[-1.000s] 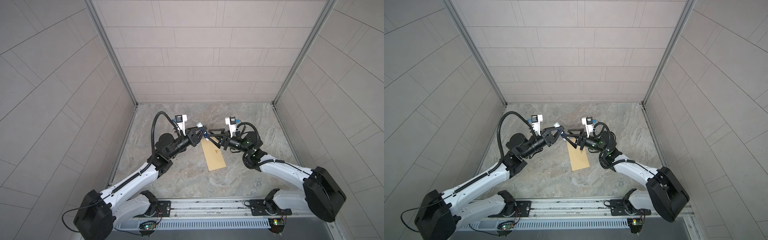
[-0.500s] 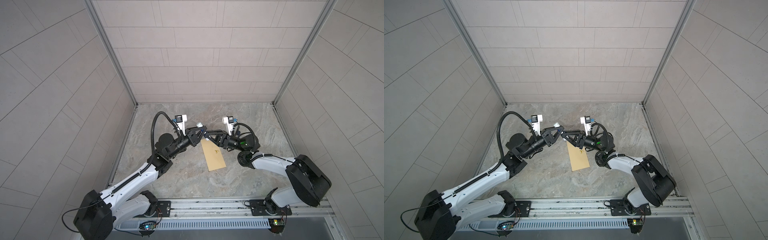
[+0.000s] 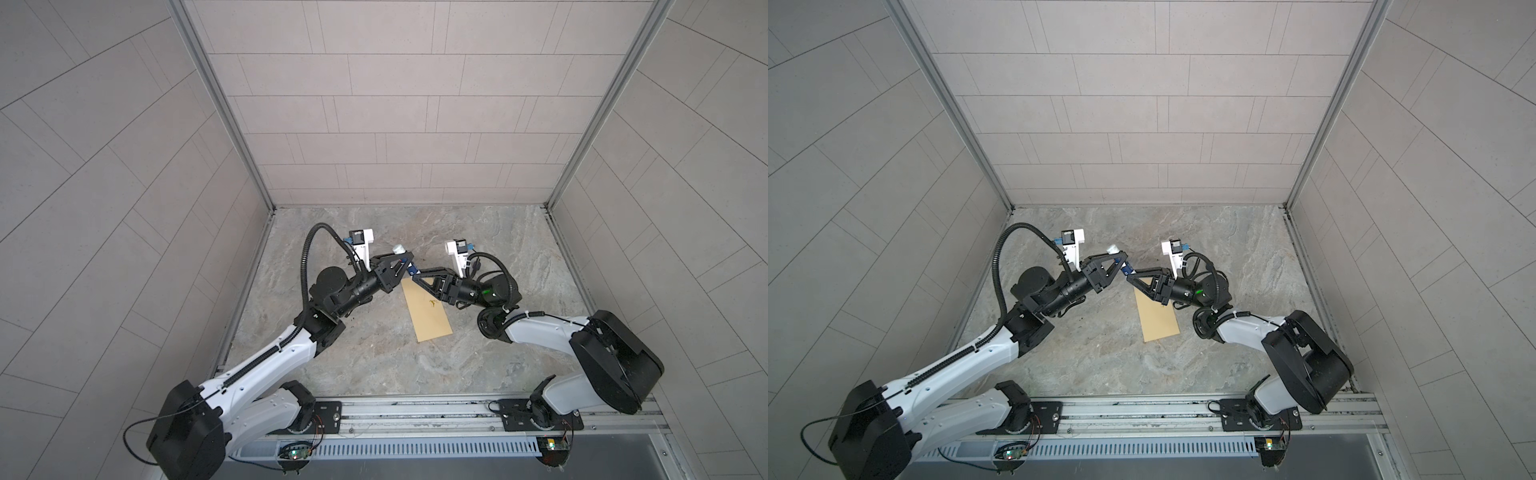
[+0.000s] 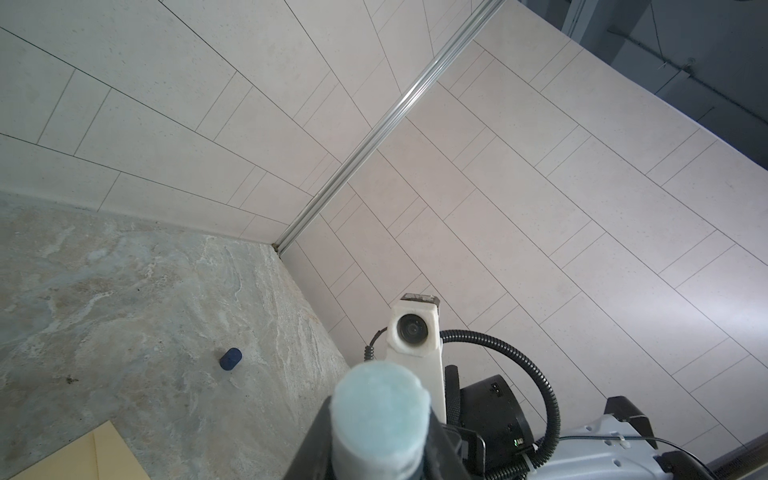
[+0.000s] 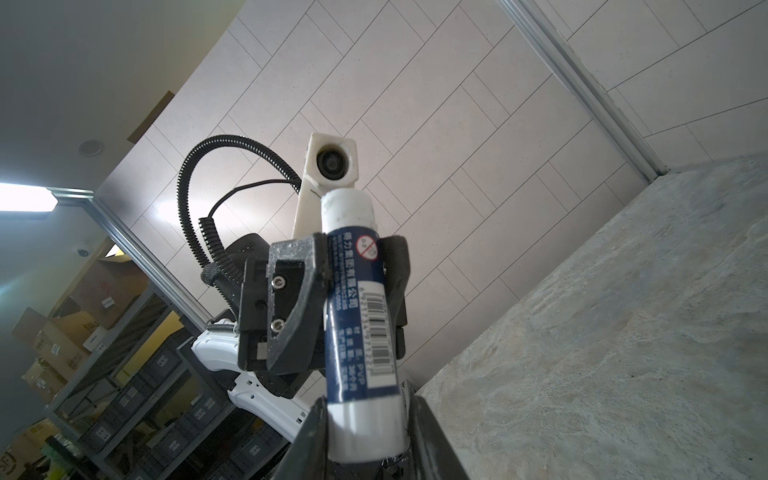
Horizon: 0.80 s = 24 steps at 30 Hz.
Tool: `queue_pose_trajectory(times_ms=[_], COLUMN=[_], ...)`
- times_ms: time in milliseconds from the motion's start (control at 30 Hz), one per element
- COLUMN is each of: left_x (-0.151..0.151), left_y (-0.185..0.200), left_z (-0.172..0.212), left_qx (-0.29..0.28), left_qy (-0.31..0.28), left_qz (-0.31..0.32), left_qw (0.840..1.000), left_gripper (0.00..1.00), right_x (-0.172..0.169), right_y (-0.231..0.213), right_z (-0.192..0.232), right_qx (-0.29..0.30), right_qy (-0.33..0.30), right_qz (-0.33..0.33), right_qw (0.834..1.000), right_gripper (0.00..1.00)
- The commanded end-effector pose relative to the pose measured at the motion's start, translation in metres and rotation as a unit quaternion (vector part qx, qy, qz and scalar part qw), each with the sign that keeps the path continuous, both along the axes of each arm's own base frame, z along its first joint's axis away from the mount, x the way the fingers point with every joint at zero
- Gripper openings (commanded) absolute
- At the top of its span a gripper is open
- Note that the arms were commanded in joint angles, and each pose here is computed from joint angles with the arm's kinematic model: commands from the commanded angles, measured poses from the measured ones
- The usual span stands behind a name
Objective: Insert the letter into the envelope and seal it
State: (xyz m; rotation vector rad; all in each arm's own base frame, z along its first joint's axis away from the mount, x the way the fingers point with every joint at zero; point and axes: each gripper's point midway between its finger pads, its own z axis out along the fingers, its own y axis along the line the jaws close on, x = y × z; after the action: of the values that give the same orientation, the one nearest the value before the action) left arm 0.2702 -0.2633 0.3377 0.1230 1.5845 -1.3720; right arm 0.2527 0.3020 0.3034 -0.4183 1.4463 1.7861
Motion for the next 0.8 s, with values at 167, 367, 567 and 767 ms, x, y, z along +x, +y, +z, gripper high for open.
queue_pose_trajectory(times_ms=[167, 367, 567, 767], left_x=[-0.004, -0.004, -0.002, 0.001], left_y=[0.005, 0.004, 0.004, 0.002], left_z=[0.025, 0.022, 0.018, 0.013], left_qx=[-0.022, -0.02, -0.015, -0.011], left_qy=[-0.033, -0.032, -0.029, -0.024], left_qz=[0.002, 0.001, 0.004, 0.005], left_qw=[0.999, 0.999, 0.999, 1.0], left_gripper=[0.0, 0.0, 0.0, 0.0], right_x=[-0.012, -0.01, 0.0, -0.005], right_y=[-0.005, -0.006, -0.007, -0.024], right_z=[0.022, 0.024, 0.007, -0.006], right_qx=[0.023, 0.021, -0.075, -0.352], right_qy=[-0.029, -0.032, -0.054, -0.191], right_qz=[0.008, -0.004, -0.081, -0.28], right_qw=[0.999, 0.999, 0.992, 0.872], right_gripper=[0.19, 0.08, 0.0, 0.0])
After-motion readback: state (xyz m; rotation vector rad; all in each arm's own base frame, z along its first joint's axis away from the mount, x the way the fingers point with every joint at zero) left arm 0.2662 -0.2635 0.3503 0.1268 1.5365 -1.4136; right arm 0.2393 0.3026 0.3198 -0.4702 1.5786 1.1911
